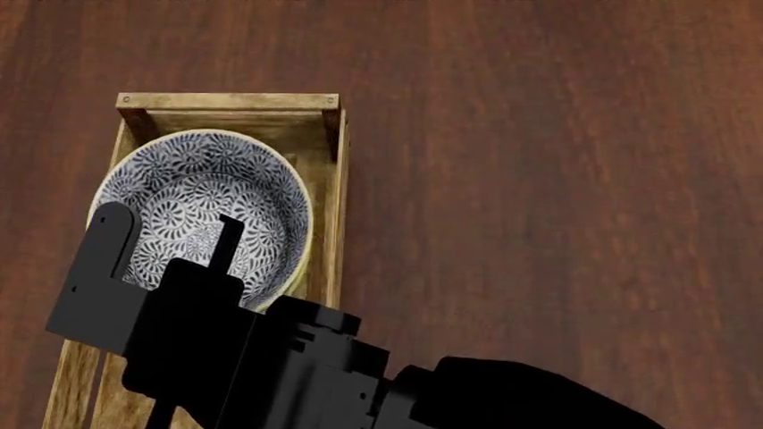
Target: Stack the left bowl on the right bowl and place them in the tray.
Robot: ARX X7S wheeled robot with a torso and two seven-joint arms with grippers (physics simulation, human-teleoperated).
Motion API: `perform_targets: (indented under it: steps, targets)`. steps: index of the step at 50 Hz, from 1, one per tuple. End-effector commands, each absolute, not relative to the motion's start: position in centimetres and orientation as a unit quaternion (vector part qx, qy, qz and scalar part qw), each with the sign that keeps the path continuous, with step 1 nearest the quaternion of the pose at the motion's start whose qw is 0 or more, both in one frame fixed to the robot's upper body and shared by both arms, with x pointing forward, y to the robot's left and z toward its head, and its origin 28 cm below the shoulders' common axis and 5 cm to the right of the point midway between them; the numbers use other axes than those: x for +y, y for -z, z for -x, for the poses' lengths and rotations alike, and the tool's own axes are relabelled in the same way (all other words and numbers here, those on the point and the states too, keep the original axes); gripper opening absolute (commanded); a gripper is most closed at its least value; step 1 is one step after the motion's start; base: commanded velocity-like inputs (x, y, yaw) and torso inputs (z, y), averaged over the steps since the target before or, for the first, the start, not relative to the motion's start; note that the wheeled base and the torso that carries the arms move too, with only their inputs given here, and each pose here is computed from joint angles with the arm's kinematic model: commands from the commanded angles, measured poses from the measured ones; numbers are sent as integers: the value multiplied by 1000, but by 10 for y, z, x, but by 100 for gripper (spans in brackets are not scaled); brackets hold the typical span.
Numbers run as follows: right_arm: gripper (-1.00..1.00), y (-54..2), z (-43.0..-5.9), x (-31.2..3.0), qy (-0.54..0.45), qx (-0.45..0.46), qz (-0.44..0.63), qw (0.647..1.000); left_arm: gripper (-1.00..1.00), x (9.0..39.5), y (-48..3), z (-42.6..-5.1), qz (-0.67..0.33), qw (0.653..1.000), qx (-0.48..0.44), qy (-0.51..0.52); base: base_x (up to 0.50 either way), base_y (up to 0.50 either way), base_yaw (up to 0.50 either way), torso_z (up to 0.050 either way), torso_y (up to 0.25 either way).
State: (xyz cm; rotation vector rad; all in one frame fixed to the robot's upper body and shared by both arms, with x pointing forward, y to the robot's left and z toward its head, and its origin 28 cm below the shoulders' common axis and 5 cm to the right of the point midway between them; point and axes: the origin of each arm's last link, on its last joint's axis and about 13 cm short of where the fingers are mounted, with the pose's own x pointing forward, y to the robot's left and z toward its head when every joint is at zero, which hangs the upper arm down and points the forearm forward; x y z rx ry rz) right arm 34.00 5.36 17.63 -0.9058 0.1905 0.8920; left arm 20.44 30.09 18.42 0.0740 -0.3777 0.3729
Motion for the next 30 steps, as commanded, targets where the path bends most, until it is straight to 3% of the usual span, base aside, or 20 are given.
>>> perform_targets:
  steps: [1, 24, 25, 30]
  targets:
    - [-100, -170, -339, 54, -425, 93, 423, 794, 100, 301, -184, -205, -37, 965, -186, -184, 0, 0, 0, 0, 0]
    - [-100, -163, -339, 51, -426, 112, 418, 795, 100, 303, -184, -203, -35, 964, -186, -187, 0, 0, 0, 0, -1]
    - [100, -164, -339, 51, -424, 114, 416, 796, 100, 303, -184, -203, -35, 964, -186, -187, 0, 0, 0, 0, 0]
    - [100, -169, -338, 53, -425, 111, 413, 798, 100, 303, -184, -203, -34, 964, -186, -189, 0, 0, 0, 0, 0]
